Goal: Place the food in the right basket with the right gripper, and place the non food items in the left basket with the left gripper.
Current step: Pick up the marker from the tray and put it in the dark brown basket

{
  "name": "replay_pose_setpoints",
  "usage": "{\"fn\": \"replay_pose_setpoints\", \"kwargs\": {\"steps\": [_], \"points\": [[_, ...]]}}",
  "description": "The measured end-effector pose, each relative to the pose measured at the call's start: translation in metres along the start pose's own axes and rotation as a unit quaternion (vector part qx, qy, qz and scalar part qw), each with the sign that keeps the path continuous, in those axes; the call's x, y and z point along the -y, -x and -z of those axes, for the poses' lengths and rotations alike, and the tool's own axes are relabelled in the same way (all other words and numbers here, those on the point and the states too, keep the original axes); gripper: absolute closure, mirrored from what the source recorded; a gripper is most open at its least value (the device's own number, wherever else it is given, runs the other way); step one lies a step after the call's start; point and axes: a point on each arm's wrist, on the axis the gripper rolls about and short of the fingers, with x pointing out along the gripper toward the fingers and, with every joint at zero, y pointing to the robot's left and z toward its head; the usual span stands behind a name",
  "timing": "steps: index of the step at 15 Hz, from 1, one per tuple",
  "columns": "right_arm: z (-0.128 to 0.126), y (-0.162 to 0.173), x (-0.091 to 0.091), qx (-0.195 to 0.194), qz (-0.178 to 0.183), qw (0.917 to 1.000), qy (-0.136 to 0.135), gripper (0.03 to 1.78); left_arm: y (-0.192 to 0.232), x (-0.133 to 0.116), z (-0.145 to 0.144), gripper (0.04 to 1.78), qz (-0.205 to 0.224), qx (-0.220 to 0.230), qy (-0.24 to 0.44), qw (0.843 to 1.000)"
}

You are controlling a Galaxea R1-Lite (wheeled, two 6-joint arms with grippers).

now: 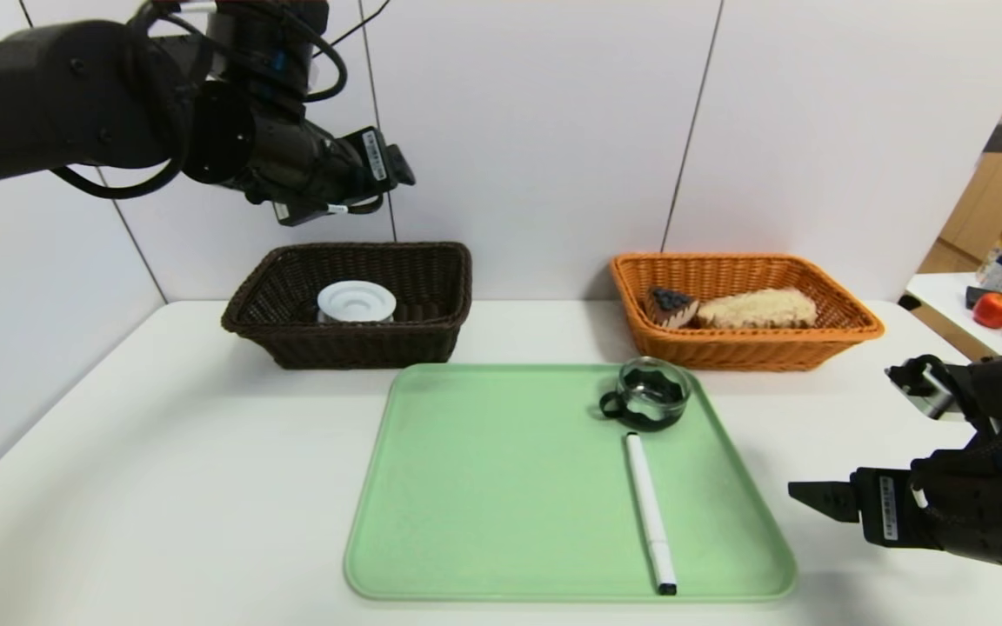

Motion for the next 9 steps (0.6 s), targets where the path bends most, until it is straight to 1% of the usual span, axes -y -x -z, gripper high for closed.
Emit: {"fn": "replay_pose_setpoints", "kwargs": {"steps": [4,9], "points": [[0.0,0.0,-0.001,0.0,-0.002,1.0,-0.001,0.1,0.049,0.046,0.014,0.2,0.079,-0.006,-0.041,0.996],[0.002,0.003,-0.001,0.003,-0.004,1.0,-0.003,0.1,0.082,0.089,0.035,0.16,0.169,-0.013,-0.067,0.983]]}}
